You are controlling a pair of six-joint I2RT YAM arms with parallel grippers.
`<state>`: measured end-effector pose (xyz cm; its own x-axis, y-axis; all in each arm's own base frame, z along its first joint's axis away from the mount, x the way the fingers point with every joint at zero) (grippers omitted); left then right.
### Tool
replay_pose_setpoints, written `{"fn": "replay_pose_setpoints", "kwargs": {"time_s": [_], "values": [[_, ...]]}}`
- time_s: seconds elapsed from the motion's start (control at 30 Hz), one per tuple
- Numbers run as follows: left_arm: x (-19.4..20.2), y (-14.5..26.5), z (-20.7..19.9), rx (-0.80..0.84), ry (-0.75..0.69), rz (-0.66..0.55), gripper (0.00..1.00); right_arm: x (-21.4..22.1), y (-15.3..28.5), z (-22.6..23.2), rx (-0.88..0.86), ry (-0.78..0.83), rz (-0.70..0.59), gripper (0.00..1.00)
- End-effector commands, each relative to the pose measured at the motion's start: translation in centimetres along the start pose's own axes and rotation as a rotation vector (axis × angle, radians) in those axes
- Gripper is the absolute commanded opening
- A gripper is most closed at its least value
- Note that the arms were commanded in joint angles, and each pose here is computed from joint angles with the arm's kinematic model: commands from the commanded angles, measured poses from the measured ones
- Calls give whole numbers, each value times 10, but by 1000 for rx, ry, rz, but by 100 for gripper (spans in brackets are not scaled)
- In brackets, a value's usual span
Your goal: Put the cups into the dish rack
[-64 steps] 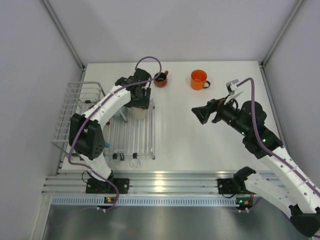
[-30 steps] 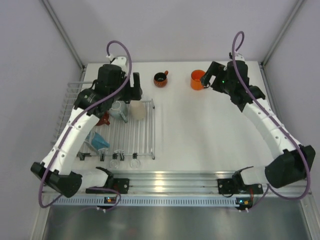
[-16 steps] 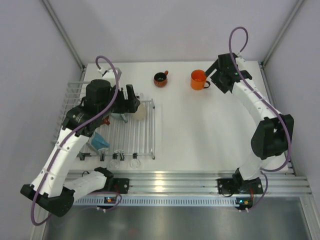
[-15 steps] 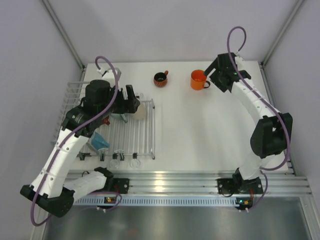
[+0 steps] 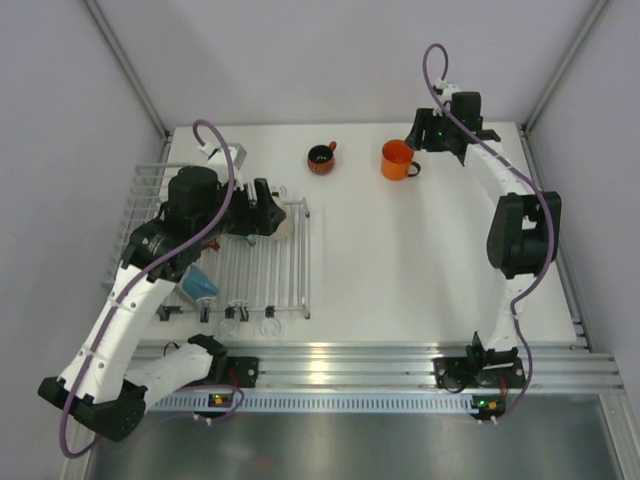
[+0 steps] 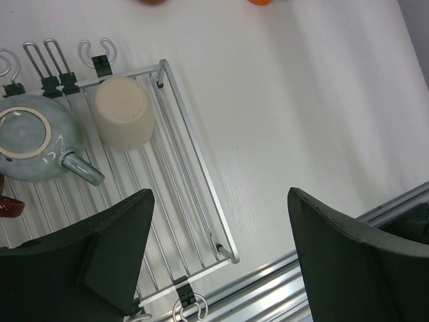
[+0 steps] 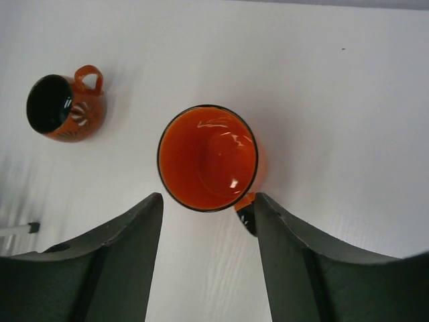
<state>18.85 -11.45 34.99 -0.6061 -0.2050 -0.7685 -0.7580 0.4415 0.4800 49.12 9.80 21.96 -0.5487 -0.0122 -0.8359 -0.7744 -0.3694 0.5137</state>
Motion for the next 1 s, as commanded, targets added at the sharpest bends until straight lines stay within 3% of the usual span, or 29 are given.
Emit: {"fn": "replay_pose_setpoints", "kwargs": {"time_s": [0.0, 0.33, 0.5, 0.97], "values": [[-6, 0, -11, 100, 7, -40, 86, -20, 9, -17, -120, 195, -52, 57], [-17, -4, -24, 203, 26, -93, 86, -12, -14, -35, -245, 283, -8, 55], [-17, -12, -26, 217, 32, -85, 86, -5, -32, -41, -189, 294, 32, 46], [-11, -36, -21, 206, 12, -53, 86, 17, -75, -26, -63, 358, 155, 41]]}}
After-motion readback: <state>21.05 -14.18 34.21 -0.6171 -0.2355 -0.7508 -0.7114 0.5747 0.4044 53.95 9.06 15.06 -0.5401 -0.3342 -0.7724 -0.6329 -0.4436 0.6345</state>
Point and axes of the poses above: each gripper's point midway between its finger pads, its own y axis back along the fingers, its own z axis along the line the jaws close on, x = y × z, the point moved 8 cm from there along y, back along the fingers, and after that the axes turned 7 degrees about y, right-handed, at the moved point
